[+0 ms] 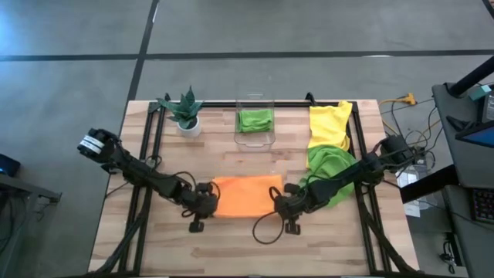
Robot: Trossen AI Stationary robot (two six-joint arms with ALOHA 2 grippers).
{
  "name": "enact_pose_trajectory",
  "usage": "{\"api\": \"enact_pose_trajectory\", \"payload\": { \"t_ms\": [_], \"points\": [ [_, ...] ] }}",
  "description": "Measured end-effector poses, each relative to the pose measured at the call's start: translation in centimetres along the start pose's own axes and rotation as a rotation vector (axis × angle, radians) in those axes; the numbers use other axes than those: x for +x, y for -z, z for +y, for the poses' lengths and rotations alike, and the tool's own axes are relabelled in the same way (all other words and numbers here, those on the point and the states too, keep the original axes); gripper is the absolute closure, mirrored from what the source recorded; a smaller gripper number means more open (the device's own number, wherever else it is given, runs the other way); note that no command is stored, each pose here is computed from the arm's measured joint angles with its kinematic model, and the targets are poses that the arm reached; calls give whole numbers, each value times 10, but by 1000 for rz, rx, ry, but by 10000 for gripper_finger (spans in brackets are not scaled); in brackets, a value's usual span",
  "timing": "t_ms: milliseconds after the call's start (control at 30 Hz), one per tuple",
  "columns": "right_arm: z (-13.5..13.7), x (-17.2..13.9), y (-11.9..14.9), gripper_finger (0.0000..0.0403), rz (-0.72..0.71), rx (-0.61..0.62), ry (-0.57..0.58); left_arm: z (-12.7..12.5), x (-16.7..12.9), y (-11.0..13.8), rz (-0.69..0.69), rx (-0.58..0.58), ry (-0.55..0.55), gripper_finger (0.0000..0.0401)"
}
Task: Fold microfiber towels
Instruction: Fold the orange towel
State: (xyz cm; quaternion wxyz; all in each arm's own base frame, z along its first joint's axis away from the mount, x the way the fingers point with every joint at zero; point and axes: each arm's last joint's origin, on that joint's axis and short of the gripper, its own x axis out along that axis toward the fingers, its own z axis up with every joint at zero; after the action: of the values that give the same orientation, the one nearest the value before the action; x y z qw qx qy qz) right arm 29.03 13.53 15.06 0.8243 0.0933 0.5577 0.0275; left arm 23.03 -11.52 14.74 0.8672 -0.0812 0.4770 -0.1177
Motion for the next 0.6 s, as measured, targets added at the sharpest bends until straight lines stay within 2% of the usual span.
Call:
{"api": "enact_pose_trajectory", "payload": {
  "t_ms": [100, 267, 467, 600],
  "points": [
    [11, -12, -8, 394, 16, -7, 0, -13, -11, -7, -45, 29, 37, 401],
    [15, -33, -22, 394, 45, -60, 76, -17, -37, -16, -171, 32, 5, 401],
    [-2, -36, -29, 394, 52, -51, 151, -4, -55, -2, -144, 29, -200, 401],
    [-20, -33, -32, 394, 52, -4, 193, 2, -57, 4, -134, 31, -270, 401]
  ]
}}
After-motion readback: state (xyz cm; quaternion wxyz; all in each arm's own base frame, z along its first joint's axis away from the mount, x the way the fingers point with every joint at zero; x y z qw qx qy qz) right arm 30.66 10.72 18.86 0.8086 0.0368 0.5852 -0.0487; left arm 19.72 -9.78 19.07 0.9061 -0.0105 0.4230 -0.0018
